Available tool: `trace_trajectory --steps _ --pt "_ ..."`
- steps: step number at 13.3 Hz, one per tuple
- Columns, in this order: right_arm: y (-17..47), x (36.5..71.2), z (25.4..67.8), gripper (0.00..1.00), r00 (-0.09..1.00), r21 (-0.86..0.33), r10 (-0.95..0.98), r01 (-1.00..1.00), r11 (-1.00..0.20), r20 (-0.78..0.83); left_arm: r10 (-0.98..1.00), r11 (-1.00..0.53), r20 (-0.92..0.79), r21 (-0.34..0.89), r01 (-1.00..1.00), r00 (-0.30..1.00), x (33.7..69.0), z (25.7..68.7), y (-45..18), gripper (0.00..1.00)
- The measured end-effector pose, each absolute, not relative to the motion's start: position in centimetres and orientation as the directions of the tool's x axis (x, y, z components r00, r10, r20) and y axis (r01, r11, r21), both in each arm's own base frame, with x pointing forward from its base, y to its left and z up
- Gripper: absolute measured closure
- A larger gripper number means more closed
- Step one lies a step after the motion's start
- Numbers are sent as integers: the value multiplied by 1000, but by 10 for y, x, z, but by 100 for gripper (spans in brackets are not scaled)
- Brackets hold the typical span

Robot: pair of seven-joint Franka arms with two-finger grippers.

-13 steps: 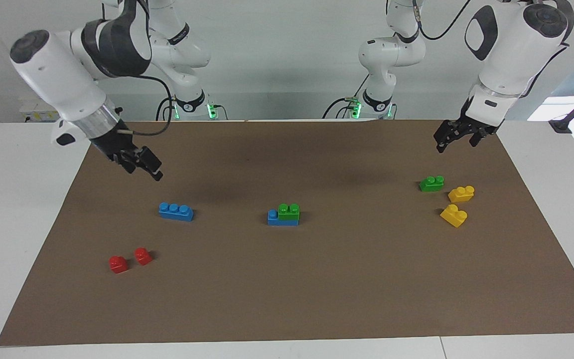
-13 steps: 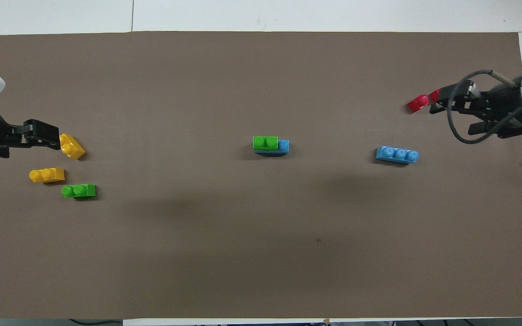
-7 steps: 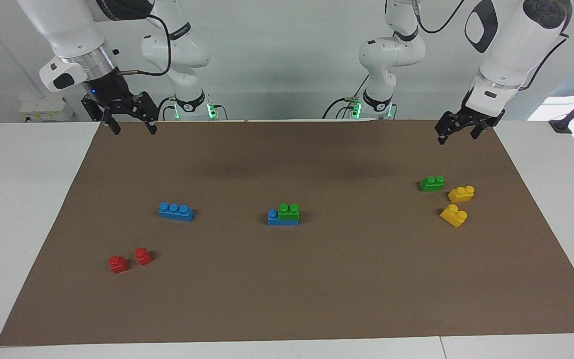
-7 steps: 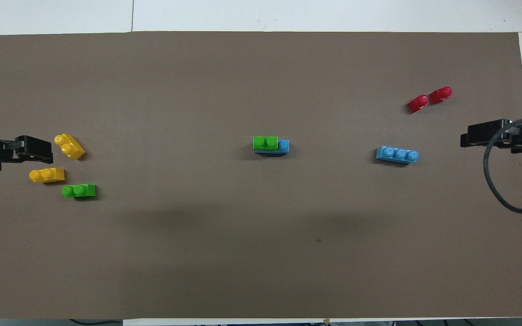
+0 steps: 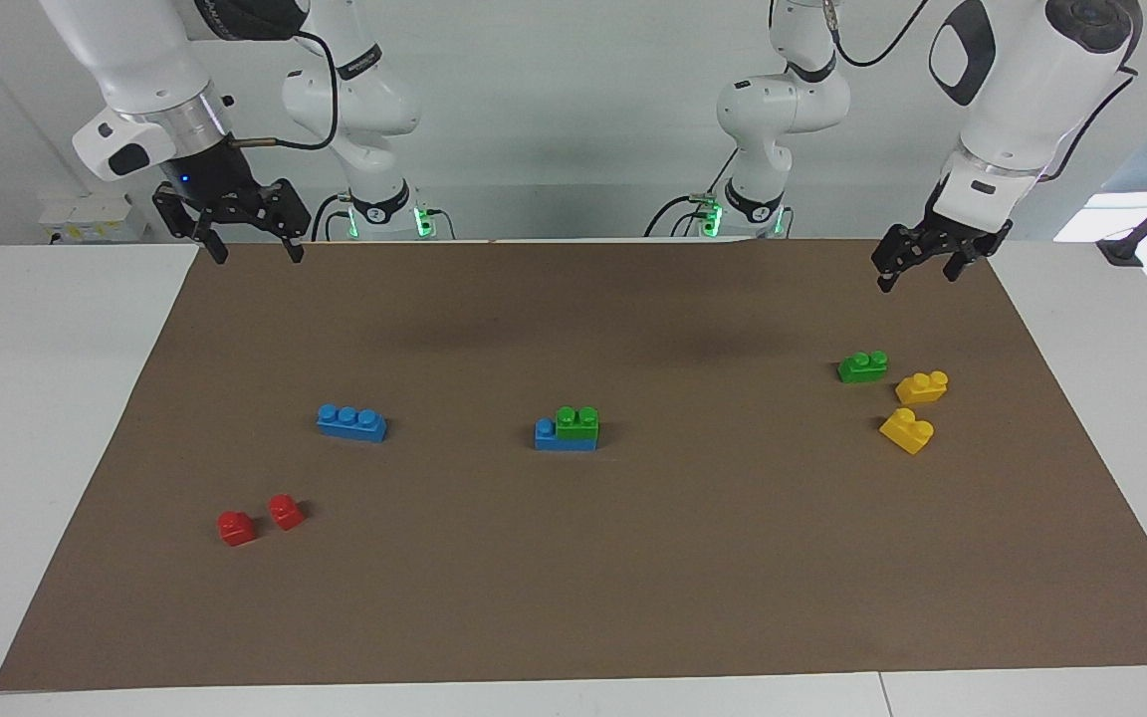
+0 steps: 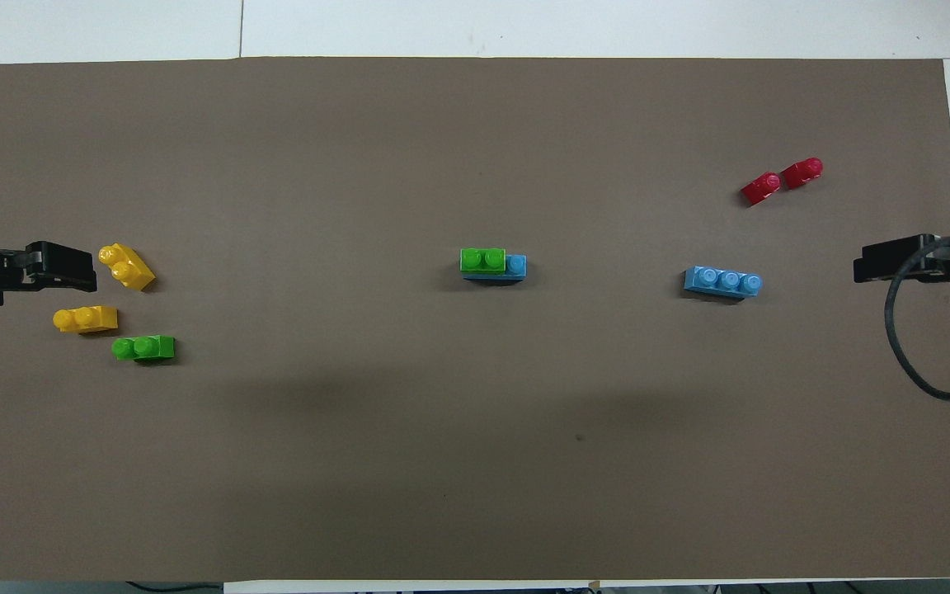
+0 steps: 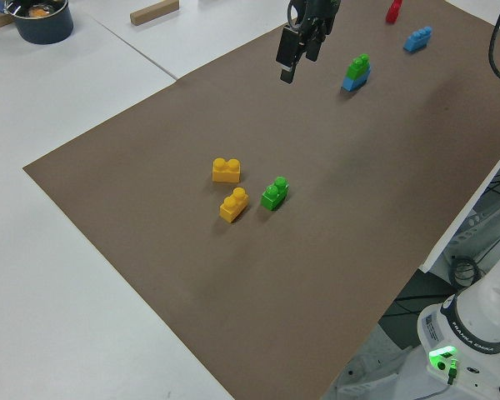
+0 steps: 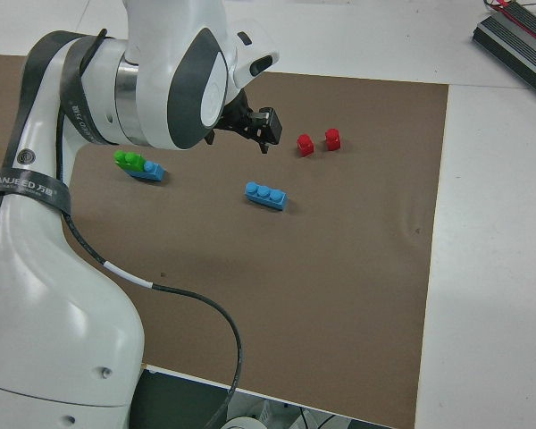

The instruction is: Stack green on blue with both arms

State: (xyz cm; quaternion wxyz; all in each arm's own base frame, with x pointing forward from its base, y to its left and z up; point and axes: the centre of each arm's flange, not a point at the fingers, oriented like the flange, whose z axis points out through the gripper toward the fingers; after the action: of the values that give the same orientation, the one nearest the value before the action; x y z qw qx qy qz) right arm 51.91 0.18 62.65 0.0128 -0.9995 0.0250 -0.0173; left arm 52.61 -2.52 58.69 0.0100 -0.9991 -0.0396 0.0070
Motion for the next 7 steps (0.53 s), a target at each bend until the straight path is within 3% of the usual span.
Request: trace_trajectory --steps 7 --pt "-2 529 631 0 998 -26 -53 -52 -998 46 87 -996 -34 23 88 996 523 600 -27 0"
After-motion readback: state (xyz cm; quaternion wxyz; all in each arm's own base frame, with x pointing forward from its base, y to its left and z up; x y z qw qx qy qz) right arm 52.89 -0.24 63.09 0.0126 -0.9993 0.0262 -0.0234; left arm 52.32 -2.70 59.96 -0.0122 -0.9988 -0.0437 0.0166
